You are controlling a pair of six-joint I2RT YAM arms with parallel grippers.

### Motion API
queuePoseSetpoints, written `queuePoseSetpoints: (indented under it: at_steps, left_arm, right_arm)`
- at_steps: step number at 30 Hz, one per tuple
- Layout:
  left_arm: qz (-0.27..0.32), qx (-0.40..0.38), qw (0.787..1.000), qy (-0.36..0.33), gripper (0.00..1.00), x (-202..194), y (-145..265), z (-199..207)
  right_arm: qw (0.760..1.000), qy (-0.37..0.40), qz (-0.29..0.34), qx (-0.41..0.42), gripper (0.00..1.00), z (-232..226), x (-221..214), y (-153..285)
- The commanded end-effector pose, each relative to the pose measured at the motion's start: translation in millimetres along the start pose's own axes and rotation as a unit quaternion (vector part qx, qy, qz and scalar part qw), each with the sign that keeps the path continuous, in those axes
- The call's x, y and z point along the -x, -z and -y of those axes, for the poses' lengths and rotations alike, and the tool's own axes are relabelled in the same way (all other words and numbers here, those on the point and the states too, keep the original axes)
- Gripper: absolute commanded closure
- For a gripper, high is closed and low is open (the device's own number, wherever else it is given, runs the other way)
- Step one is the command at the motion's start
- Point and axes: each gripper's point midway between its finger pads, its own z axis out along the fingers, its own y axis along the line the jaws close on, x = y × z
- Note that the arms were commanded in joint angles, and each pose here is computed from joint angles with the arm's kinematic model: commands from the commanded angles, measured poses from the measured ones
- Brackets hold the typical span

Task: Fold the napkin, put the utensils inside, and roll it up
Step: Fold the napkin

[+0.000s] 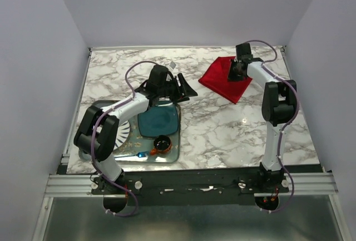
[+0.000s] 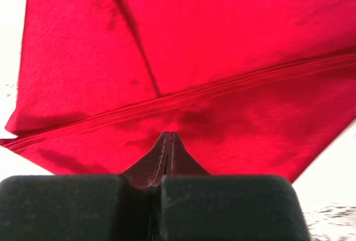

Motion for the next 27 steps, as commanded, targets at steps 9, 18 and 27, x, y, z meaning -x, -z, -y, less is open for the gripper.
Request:
queuePoseSetpoints:
  at_steps: [9,18,27]
  left_arm:
    - [-0.008,-0.034,0.999,-0.010,0.34,4.0,-14.9,27.9]
    - [-0.003,-0.045,0.999,-0.010,0.34,8.8,-13.3,37.3]
    - [-0.002,-0.044,0.999,-0.012,0.34,6.8,-12.2,34.6]
  right_arm:
    - [0.999,0.013,-0.042,0.009,0.99,-11.1,-11.7,-8.9]
    - [0.997,0.027,-0.069,-0.005,0.99,-6.7,-14.3,-5.8]
    - [0.973,0.219,0.038,-0.062,0.46,-5.9,25.2,52.5]
